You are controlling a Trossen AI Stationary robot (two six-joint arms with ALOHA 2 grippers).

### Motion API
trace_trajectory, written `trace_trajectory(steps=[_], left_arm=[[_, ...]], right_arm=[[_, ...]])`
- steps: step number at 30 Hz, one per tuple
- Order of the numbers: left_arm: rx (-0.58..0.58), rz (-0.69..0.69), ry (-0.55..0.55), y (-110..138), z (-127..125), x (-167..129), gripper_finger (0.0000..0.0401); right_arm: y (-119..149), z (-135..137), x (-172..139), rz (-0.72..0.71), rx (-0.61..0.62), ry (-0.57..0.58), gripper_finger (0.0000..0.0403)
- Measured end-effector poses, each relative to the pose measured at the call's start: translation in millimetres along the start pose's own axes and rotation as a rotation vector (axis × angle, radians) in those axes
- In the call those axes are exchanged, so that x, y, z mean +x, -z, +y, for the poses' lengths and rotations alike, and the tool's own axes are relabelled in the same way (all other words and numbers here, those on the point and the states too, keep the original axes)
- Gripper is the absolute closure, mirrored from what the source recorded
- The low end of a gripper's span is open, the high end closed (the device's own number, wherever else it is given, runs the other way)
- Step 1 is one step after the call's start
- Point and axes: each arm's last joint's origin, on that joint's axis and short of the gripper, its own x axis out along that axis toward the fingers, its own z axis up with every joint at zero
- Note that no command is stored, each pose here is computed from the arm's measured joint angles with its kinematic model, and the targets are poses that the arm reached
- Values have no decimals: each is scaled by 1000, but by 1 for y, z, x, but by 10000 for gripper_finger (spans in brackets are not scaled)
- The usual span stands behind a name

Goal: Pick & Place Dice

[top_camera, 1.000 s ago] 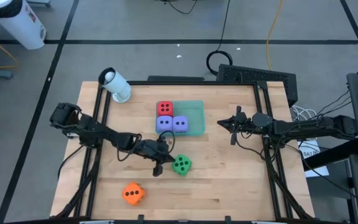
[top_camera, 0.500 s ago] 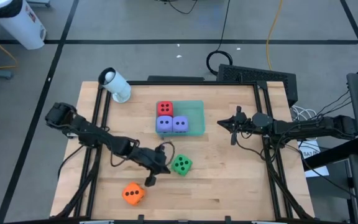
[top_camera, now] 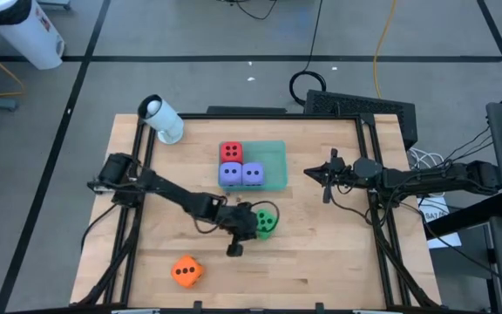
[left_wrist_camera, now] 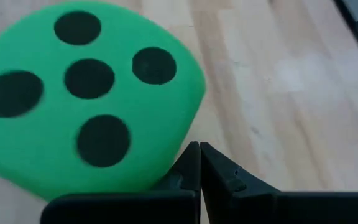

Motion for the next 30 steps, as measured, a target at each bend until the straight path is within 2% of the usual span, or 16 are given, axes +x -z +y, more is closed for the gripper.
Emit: trace_trajectory(steps=[6,11,15,20,24,30], left_arm=[[-2,-20,-14,-15,24,11,399],[11,-48,-42,-25,33,7,398],[70,-25,-41,-30,24,-14,397],[140,-48,-99,-33,11,-46,398],[184,-93,-153,-25,8,-75,397],[171,-195,-248,18,12,-106,396]], right_arm=[[2,0,1,13,-1,2,403],[2,0,1,13,-1,1,403],[2,0,1,14,-1,2,403],[3,0,1,22,-2,3,403],[3,0,1,21,-1,2,403],[2,2,1,22,-2,-33,403]])
